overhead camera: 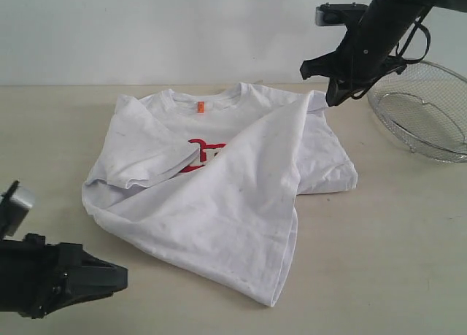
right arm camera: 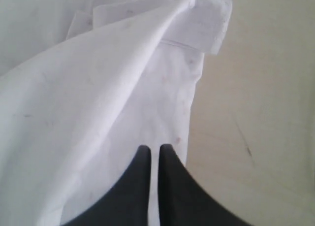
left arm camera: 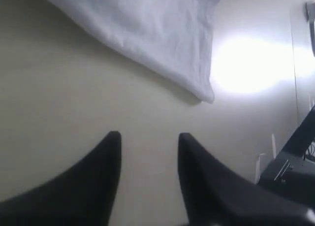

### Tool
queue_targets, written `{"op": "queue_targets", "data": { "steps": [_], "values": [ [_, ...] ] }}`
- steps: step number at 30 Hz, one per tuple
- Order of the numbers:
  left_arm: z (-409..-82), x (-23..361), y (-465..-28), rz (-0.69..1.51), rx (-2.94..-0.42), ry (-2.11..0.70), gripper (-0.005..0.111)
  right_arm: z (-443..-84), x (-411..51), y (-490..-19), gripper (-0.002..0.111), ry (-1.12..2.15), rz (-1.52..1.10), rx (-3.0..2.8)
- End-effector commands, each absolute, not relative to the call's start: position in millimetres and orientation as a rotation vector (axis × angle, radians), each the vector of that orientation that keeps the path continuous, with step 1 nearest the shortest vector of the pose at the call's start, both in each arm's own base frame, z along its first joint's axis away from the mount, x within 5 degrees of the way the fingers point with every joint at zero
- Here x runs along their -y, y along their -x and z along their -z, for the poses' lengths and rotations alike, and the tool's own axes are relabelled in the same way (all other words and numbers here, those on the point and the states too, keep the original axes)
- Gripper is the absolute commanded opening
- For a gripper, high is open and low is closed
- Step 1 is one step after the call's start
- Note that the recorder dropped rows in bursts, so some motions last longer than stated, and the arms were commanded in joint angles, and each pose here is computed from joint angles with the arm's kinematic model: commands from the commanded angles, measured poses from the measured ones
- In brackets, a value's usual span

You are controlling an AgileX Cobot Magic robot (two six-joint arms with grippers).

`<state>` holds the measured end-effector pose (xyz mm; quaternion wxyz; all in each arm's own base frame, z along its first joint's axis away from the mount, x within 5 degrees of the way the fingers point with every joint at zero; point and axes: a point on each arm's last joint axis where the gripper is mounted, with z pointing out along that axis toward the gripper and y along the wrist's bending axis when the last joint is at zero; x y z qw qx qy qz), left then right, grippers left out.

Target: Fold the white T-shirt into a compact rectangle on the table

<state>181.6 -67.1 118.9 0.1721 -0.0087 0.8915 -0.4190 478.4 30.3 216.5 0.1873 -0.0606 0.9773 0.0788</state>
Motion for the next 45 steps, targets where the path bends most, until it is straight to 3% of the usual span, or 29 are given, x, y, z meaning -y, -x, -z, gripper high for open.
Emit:
{"op": "queue_targets", "data": {
  "steps": [1,7,13,16,24,27,29,30,31,40,45],
  "values": [
    [-104,76,-200,1.215,-2.560,-0.022,0.046,-230,-30,-476,0.000,0.207,-0.208,-2.718],
    [-87,86,-227,1.157,-2.610,-0.079,0.046,-245,-30,-473,0.000,0.207,-0.203,-2.681],
    [-77,73,-254,0.847,-2.679,-0.042,0.046,-265,-30,-468,0.000,0.230,-0.195,-2.638],
    [-79,79,-258,0.946,-2.648,-0.044,0.046,-270,-30,-466,0.000,0.228,-0.207,-2.625],
    [-70,138,-256,1.160,-2.694,-0.163,0.044,-272,-31,-466,0.000,0.253,-0.204,-2.614],
    [-72,139,-255,1.170,-2.709,-0.116,0.033,-272,-31,-466,0.000,0.261,-0.201,-2.611],
    [-72,139,-258,1.155,-2.696,-0.141,0.012,-272,-31,-466,0.000,0.261,-0.201,-2.613],
    [-74,140,-261,1.145,-2.682,-0.200,0.005,-272,-31,-466,0.000,0.261,-0.201,-2.613],
    [-76,141,-263,1.149,-2.675,-0.222,0.005,-272,-31,-466,0.000,0.265,-0.200,-2.612],
    [-128,145,-277,1.218,-2.512,-0.266,0.005,-272,-31,-465,0.000,0.281,-0.197,-2.612],
    [-154,125,-292,1.056,-2.461,-0.205,0.005,-272,-31,-465,0.000,0.294,-0.195,-2.614]
  ]
}}
